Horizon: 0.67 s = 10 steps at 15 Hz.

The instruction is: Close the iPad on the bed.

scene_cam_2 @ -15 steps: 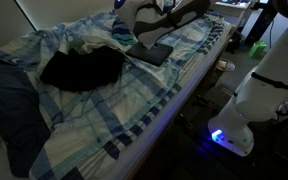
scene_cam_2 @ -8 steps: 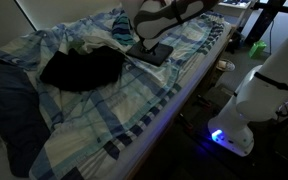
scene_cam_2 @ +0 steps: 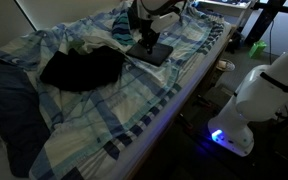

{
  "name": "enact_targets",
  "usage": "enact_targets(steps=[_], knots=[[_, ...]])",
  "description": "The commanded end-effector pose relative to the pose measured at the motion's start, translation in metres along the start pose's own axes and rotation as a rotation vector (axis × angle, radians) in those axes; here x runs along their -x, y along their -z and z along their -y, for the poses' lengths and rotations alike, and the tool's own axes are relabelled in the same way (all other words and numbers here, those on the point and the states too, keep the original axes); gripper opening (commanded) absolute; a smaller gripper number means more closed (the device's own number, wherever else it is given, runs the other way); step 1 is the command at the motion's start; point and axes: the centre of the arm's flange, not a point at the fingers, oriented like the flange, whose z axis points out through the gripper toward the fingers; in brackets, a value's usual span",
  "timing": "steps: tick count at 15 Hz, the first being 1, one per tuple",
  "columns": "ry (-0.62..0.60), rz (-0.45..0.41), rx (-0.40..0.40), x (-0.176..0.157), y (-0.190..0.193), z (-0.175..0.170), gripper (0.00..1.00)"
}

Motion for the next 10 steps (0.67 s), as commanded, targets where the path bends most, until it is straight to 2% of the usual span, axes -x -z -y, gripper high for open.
enact_targets(steps=[1, 2, 4, 5, 10], knots=[[0.015, 0.012, -0.025, 0.0041, 0.0041, -0.0019, 0.4], [0.019, 0.011, -0.03, 0.0059, 0.0072, -0.0032, 0.24], [0.019, 0.013, -0.03, 0.0056, 0.0062, -0.0028, 0.38], [0.019, 0.015, -0.029, 0.0051, 0.0049, -0.0027, 0.4], [0.022, 0.019, -0.028, 0.0047, 0.0032, -0.0009, 0.4]])
